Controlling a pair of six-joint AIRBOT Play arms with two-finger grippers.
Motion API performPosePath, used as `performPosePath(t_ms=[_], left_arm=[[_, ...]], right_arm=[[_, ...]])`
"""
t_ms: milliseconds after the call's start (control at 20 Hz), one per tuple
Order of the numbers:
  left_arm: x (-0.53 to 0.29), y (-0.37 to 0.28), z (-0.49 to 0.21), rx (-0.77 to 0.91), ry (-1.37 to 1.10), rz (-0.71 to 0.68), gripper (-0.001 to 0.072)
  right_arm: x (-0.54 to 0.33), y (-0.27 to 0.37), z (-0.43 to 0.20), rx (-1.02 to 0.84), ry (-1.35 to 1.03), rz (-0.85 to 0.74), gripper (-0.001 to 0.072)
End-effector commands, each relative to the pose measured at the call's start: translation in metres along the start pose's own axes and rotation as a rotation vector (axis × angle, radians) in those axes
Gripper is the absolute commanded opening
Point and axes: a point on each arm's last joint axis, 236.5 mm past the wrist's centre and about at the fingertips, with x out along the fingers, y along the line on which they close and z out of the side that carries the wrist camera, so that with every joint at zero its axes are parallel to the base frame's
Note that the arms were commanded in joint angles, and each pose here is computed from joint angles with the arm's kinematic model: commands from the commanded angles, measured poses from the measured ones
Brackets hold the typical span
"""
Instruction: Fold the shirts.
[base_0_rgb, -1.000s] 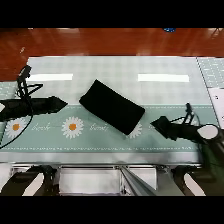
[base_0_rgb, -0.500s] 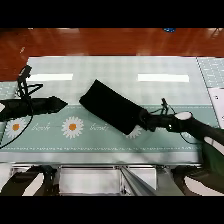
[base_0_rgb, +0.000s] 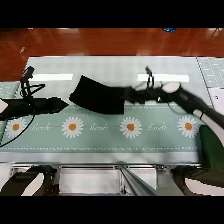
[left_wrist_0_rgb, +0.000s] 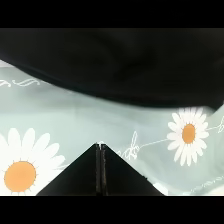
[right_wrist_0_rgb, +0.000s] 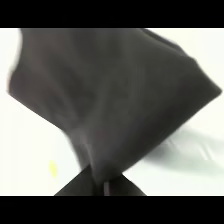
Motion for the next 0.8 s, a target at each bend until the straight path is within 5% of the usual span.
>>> performPosePath(t_ms=[0,350,750], left_arm=[[0.005,0.008,0.013,0.013,-0.042,0.019,0.0022],[0.007,0.009,0.015,0.012,-0.049,0.022,0.0022],[0.007,0.008,0.012,0.011,-0.039,0.02,0.0022]], right_arm=[[-0.056,0.054,0.071,-0.223,-0.095,-0.083,0.0021],[-0.231,0.06,0.158,-0.227,-0.301,-0.212,0.0021],[-0.434,-0.047,0.131,0.112,-0.544,-0.452,0.0021]])
